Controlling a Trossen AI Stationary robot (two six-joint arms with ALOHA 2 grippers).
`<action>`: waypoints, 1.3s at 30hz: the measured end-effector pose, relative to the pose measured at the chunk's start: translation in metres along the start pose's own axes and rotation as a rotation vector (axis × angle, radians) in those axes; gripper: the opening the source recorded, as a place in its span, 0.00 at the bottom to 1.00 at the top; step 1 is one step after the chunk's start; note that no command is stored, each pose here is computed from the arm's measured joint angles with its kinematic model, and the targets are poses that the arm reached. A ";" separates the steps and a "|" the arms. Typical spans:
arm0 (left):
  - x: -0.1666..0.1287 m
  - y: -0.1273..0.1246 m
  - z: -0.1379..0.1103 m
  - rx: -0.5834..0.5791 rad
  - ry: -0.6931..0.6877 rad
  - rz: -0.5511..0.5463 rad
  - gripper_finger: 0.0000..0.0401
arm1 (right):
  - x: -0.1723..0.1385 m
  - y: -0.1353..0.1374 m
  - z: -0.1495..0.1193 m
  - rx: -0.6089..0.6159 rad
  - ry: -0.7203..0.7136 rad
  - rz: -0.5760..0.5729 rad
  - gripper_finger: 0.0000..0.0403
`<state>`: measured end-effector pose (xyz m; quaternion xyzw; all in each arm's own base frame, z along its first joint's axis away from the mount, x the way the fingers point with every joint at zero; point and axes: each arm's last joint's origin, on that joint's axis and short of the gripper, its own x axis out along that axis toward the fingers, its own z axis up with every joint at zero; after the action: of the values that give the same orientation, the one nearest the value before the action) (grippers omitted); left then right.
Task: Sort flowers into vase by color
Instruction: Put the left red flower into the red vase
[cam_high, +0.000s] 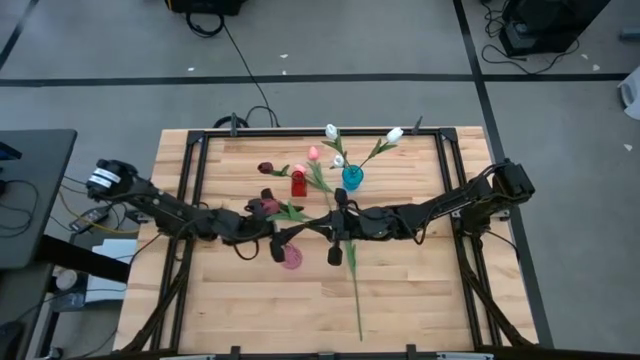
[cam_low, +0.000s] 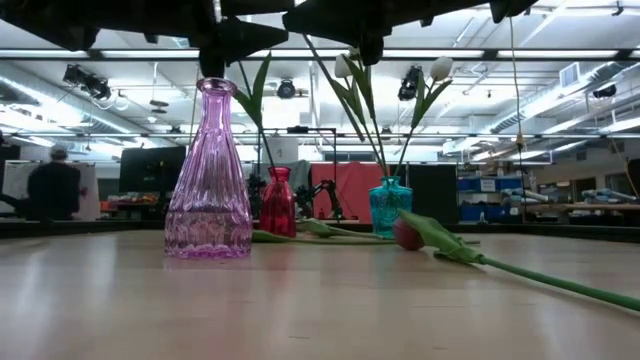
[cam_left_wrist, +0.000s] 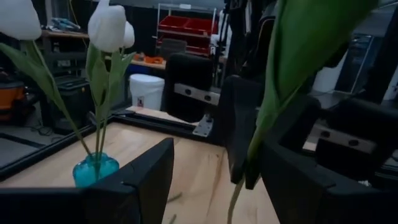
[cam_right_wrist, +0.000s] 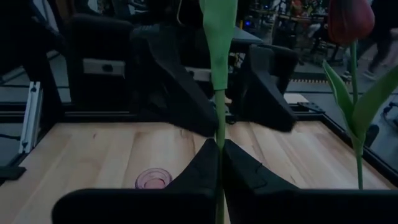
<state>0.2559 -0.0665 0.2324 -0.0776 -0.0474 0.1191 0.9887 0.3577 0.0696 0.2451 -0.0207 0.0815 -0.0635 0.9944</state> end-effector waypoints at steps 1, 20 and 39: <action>0.002 -0.001 0.000 0.001 0.000 -0.001 0.59 | 0.000 0.000 0.000 -0.007 0.000 0.000 0.05; 0.010 -0.009 -0.002 0.096 0.022 -0.052 0.04 | 0.002 0.003 -0.011 -0.046 0.077 0.072 0.17; -0.019 0.021 0.031 0.417 0.141 0.262 0.03 | -0.020 -0.007 -0.071 0.006 0.114 0.029 0.22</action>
<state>0.2295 -0.0464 0.2582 0.1145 0.0577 0.2478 0.9603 0.3255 0.0631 0.1786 -0.0126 0.1383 -0.0506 0.9890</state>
